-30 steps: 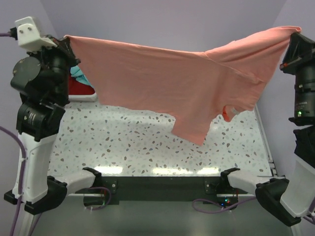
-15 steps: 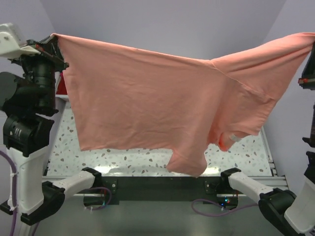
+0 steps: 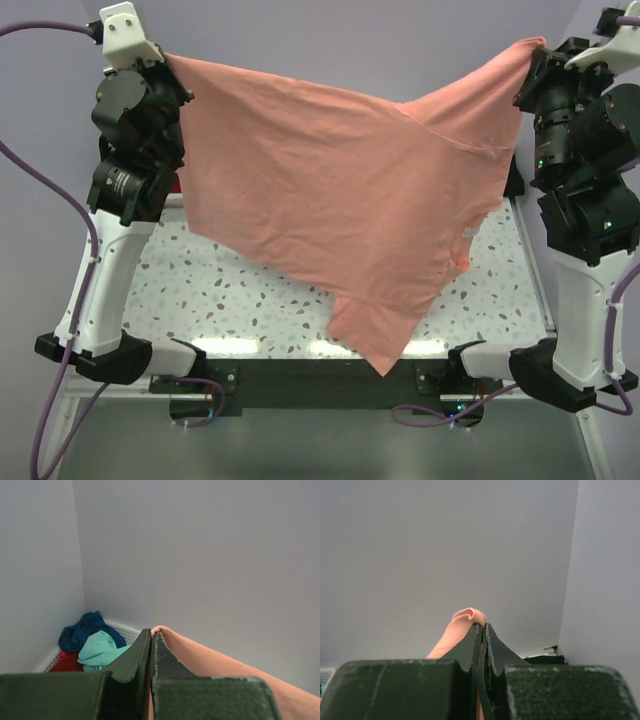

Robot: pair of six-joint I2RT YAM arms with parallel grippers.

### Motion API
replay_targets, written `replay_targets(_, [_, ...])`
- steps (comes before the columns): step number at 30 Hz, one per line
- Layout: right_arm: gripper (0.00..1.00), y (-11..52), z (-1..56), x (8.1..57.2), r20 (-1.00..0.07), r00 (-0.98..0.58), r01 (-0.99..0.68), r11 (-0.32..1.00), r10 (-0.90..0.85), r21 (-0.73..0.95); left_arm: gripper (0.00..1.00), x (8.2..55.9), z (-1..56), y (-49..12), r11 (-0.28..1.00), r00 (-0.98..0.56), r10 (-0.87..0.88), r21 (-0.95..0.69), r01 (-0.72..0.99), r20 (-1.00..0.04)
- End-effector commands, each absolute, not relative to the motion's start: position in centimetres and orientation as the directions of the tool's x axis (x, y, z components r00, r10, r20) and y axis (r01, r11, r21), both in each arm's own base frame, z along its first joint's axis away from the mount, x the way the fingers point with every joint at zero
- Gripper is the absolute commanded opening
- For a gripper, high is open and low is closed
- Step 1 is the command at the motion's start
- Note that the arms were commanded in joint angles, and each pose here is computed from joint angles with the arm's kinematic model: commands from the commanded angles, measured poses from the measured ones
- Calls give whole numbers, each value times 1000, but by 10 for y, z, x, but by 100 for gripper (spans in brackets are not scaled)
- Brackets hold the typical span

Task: Fold and stack the t-shirts
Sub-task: Flatten the tshirt out

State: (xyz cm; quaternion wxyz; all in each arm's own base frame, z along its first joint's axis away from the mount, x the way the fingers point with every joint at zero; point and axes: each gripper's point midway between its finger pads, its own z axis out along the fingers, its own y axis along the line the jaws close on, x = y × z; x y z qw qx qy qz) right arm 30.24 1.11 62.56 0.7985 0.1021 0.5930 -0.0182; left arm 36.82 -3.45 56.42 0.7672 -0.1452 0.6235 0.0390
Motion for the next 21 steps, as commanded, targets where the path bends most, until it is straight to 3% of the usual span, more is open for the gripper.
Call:
replay_targets(1, [0,-12,673,258,-886,453,176,964,101,200,0,339,622,-12,927,399,-156,-273,-256,-904])
replay_targets(21, [0,-35,677,160,-851,519,131,976,81,173,0,260,619,-1,952,377,-201,-270,-141,-904])
